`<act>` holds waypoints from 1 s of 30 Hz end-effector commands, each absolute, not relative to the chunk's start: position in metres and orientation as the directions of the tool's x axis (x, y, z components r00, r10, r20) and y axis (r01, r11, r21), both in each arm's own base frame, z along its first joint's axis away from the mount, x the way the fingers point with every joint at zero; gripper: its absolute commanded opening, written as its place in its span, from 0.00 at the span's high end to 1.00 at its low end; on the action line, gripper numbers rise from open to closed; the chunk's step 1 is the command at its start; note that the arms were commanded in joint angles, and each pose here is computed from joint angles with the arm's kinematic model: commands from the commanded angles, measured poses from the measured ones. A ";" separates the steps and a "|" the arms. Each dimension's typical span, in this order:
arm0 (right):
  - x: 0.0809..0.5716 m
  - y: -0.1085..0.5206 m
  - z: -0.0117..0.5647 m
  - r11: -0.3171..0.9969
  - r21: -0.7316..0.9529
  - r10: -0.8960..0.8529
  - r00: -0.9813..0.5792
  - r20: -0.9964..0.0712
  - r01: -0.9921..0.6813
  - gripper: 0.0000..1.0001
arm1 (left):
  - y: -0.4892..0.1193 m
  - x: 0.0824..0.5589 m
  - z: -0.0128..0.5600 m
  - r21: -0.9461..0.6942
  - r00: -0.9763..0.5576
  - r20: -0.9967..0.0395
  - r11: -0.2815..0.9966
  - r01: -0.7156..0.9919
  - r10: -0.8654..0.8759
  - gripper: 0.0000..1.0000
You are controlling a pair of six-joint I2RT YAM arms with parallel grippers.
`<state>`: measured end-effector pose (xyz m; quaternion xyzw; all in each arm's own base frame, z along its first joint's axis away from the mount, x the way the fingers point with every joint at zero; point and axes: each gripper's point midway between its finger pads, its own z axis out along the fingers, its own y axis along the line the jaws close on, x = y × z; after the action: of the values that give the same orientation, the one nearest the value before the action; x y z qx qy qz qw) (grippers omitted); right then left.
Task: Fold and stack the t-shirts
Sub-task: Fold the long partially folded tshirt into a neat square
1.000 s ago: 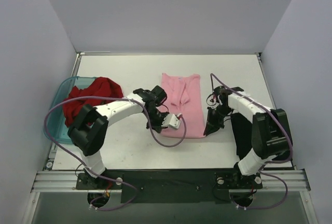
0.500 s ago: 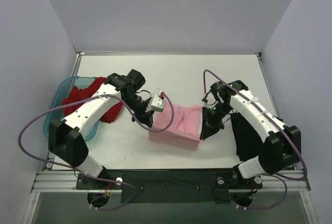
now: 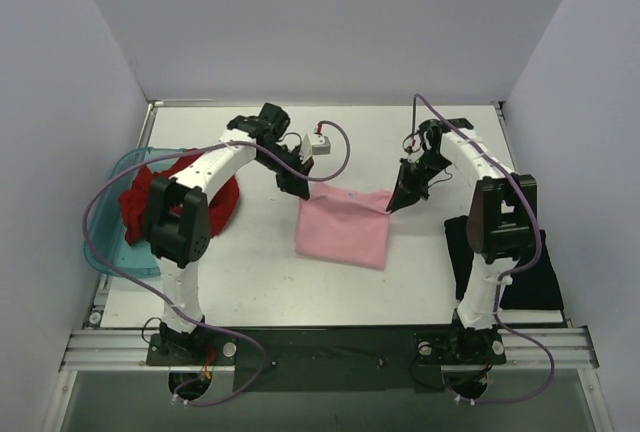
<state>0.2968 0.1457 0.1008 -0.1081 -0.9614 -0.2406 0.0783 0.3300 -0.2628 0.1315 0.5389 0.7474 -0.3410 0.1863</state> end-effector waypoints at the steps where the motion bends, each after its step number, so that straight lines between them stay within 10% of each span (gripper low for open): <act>1: 0.334 0.138 0.091 0.850 0.430 0.256 -0.952 0.169 0.305 1.00 | -0.284 0.377 0.135 -0.322 -0.440 -0.683 0.301 0.898 0.582 1.00; 21: 0.395 0.117 0.079 0.794 0.446 0.422 -0.902 0.087 0.414 1.00 | -0.311 0.433 0.151 -0.301 -0.465 -0.788 0.406 0.863 0.404 1.00; 27: 0.440 0.101 0.044 0.775 0.418 0.514 -0.858 0.021 0.474 0.64 | -0.313 0.474 0.112 -0.291 -0.542 -0.762 0.561 0.775 0.354 0.44; 30: 0.472 0.086 0.054 0.774 0.425 0.543 -0.837 -0.063 0.470 0.61 | -0.306 0.504 0.107 -0.232 -0.536 -0.769 0.629 0.742 0.348 0.39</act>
<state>0.4309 0.1089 0.0446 -0.2424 -0.9438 -0.2225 -0.0306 0.4496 -0.3085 0.1033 0.3680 0.8201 -0.3272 0.2915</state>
